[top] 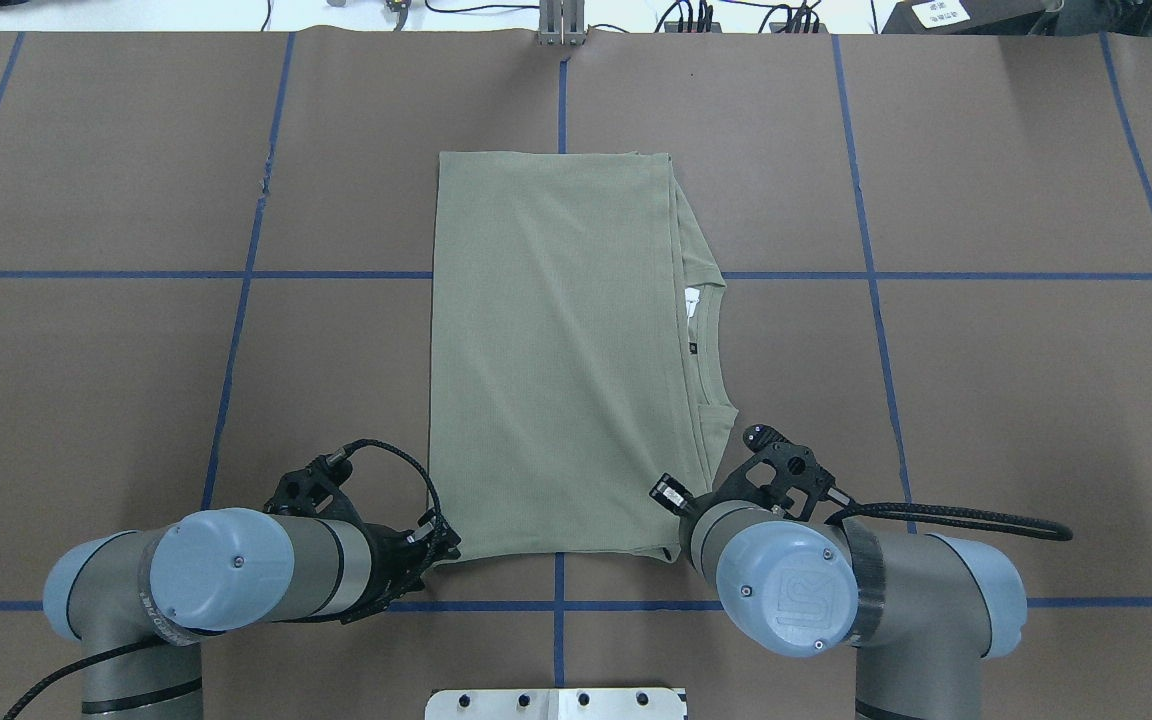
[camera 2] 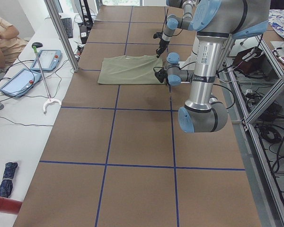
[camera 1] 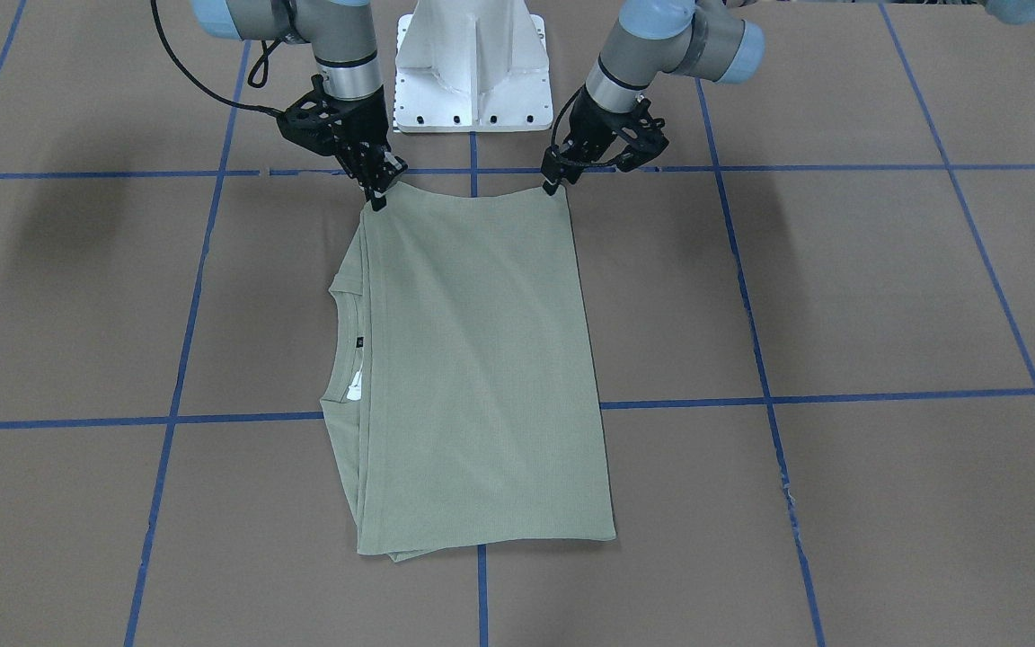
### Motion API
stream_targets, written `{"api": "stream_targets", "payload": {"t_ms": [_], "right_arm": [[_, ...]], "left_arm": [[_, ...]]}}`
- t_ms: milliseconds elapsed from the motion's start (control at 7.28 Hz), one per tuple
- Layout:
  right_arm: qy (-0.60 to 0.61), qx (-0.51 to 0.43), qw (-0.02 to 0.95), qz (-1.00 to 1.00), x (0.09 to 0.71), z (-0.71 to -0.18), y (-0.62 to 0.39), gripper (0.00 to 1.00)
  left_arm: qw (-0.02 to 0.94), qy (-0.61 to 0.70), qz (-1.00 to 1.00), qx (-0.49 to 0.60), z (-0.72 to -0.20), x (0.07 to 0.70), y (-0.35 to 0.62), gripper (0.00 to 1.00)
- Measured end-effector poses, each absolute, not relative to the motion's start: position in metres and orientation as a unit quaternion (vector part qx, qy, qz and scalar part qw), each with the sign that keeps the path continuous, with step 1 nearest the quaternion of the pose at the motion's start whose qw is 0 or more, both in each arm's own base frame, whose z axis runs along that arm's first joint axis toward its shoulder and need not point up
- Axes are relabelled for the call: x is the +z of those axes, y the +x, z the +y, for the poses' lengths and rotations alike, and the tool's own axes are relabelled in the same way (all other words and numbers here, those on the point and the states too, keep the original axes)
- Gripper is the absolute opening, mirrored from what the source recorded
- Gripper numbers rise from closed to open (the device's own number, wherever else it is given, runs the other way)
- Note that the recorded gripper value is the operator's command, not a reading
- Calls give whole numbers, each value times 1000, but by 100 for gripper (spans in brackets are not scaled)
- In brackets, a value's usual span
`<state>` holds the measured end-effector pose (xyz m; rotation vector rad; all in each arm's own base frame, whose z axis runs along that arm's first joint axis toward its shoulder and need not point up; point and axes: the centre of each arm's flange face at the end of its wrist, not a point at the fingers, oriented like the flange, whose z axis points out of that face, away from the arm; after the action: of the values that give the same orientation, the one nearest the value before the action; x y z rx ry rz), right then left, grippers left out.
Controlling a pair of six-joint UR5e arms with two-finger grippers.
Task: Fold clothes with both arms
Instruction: 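Grasp the near edge of the shirt with both grippers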
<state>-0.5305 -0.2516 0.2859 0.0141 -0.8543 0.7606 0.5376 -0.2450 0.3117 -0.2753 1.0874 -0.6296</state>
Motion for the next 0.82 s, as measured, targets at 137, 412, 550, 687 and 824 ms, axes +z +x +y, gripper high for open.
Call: {"api": "stream_targets", "payload": {"t_ms": [137,412,550,687,824], "right_arm": [[7,360,841,-404,286,-252,-530,0],[7,360,841,-405,285,-252,-530,0],[6,360,840,-405,285,-252,-529,0],[6,360,840,-407,283,-251,-529,0],[6,360,840,-407,283,-252,-528,0]], "left_arm": [[801,-128,507,-293,-245,312,540,47],[802,-127,506,-292,-245,313,541,0],[801,-126,506,-293,-247,312,540,0],[801,-125,506,-294,-248,312,540,0],[801,-124,507,-295,-249,312,539,0]]}}
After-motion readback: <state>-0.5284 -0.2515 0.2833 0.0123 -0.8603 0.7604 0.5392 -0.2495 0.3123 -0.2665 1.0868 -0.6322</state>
